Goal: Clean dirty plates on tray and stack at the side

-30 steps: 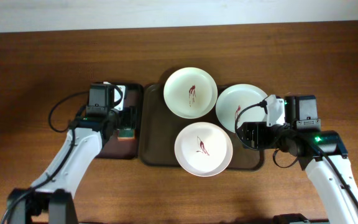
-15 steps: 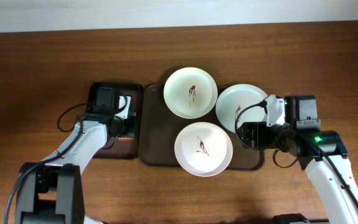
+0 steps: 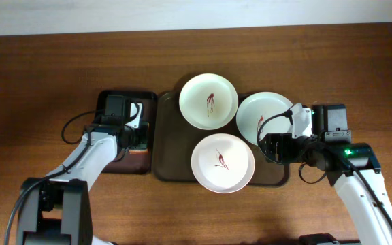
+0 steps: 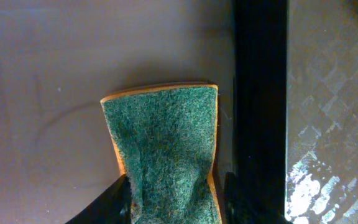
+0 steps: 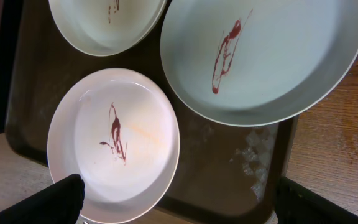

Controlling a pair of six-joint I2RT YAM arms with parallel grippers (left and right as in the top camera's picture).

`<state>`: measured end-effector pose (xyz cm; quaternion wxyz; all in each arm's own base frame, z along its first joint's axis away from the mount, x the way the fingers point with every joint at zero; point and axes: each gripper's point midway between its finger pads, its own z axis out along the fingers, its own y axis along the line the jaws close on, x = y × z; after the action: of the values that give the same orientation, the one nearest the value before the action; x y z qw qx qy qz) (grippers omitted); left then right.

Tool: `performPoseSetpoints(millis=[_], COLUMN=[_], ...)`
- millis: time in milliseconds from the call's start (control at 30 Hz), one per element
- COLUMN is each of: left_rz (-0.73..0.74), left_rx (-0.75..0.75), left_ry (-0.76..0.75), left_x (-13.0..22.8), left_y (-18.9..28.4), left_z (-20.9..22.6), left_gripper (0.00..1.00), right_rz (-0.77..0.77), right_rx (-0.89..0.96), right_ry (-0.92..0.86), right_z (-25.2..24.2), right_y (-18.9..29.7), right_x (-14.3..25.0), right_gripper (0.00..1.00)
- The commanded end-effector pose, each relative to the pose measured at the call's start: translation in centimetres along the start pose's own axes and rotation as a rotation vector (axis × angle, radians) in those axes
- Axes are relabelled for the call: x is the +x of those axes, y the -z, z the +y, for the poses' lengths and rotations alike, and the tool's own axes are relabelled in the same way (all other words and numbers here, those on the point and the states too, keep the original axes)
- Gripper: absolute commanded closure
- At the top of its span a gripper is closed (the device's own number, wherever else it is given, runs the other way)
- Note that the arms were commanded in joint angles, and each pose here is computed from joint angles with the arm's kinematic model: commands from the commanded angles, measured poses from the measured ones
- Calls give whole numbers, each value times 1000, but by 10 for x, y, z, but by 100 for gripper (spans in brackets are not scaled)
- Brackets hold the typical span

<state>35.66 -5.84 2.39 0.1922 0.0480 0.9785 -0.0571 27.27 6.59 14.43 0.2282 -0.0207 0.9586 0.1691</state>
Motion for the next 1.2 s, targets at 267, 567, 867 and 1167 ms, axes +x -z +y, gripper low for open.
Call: performPoseSetpoints(millis=[267,567,867,1167], left_rz=[40,53,-103,-123], left_rx=[-29,-21,-16,-15], left_ry=[-8,-6,-13,-15], left_x=[5,8,-23,-26], left_y=[-12,-14,38,47], left_z=[5,4,-1,-2], left_gripper=[74,100,100,100], right_rz=[-12,-3,114,389], right_rx=[-14,-14,-20,-61], right_ry=[7,3,-36,-77], right_z=[6,5,3,5], right_y=[3,3,-9,-68], right_x=[-5,-3,19,55], right_gripper=[3,3,20,43])
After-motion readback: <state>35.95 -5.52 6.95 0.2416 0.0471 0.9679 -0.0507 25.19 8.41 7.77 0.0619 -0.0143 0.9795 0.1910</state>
